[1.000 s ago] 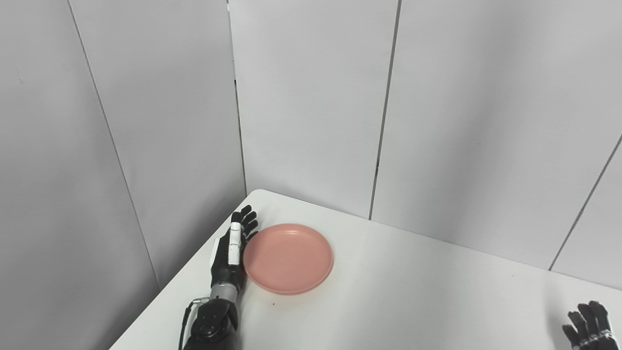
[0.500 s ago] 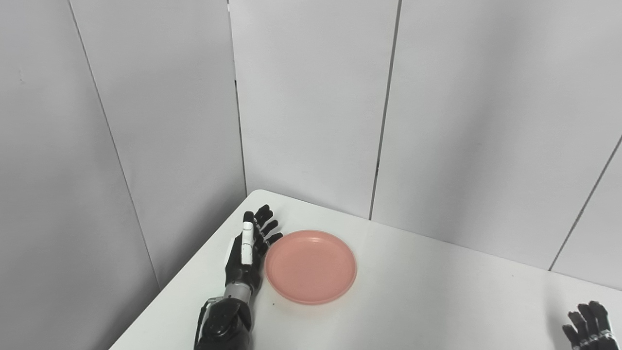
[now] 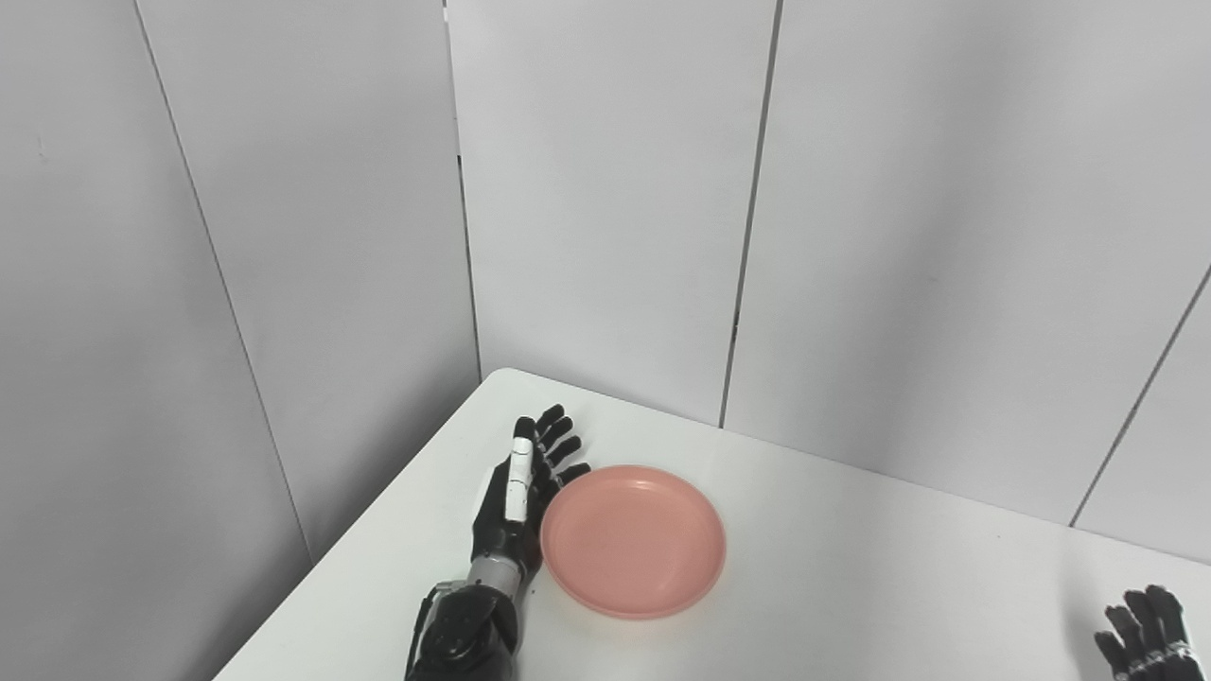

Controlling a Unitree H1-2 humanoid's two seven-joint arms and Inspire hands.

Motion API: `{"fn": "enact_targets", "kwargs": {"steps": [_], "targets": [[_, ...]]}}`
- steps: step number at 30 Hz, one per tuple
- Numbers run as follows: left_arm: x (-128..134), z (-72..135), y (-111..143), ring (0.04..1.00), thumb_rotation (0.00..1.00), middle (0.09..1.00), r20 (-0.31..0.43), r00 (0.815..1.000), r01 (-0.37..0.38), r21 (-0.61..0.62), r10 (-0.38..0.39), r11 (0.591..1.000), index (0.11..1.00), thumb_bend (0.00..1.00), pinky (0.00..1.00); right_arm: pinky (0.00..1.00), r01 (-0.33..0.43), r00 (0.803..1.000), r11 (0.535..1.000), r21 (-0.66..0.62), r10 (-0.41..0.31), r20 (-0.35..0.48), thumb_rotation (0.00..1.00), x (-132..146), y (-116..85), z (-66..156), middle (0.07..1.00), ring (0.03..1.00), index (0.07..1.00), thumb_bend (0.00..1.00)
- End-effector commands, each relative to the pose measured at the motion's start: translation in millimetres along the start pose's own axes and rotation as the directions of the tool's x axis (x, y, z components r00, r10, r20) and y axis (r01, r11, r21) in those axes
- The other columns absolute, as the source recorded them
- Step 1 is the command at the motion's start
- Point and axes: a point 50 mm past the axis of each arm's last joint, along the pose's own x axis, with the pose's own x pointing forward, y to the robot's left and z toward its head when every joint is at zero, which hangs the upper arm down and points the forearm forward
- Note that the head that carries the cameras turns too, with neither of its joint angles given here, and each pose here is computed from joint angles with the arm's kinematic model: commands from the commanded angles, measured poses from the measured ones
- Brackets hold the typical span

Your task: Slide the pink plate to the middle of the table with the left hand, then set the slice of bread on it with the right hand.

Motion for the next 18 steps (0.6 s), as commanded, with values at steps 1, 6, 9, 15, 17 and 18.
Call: {"fn": "enact_targets", "kwargs": {"steps": [1, 6, 9, 15, 17, 18], "targets": [[1, -4, -11, 0.903, 0.99, 0.941, -0.037, 0.998, 0.045, 0.02, -0.044, 0.999, 0.853, 0.93, 0.75, 1.0, 0.053, 0.988, 0.998, 0.027, -0.048, -0.146, 1.0, -49, -2, -34, 1.0, 1.0, 1.0, 0.59], [-2, -12, -22, 0.896, 1.0, 0.929, -0.068, 0.995, 0.074, 0.067, -0.07, 0.995, 0.865, 0.97, 0.77, 1.0, 0.058, 0.987, 0.998, 0.031, -0.053, -0.149, 1.0, -48, -2, -34, 1.0, 1.0, 1.0, 0.6], [-4, -15, -28, 0.893, 1.0, 0.929, -0.075, 0.993, 0.093, 0.068, -0.088, 0.993, 0.874, 0.95, 0.79, 1.0, 0.06, 0.988, 0.998, 0.035, -0.054, -0.147, 1.0, -48, -2, -35, 1.0, 1.0, 1.0, 0.62], [-7, -20, -37, 0.914, 1.0, 0.936, -0.091, 0.988, 0.133, 0.078, -0.126, 0.988, 0.881, 0.92, 0.82, 1.0, 0.062, 0.988, 0.997, 0.036, -0.056, -0.144, 1.0, -48, -1, -34, 0.999, 1.0, 1.0, 0.64], [-9, -21, -41, 0.907, 1.0, 0.935, -0.099, 0.986, 0.144, 0.082, -0.135, 0.986, 0.877, 0.93, 0.81, 1.0, 0.06, 0.988, 0.998, 0.036, -0.054, -0.146, 1.0, -48, 0, -33, 0.998, 1.0, 1.0, 0.64], [-10, -21, -42, 0.908, 1.0, 0.936, -0.1, 0.985, 0.151, 0.085, -0.142, 0.985, 0.877, 0.93, 0.82, 1.0, 0.061, 0.987, 0.998, 0.032, -0.055, -0.149, 1.0, -48, 0, -32, 0.999, 1.0, 1.0, 0.64]]}}
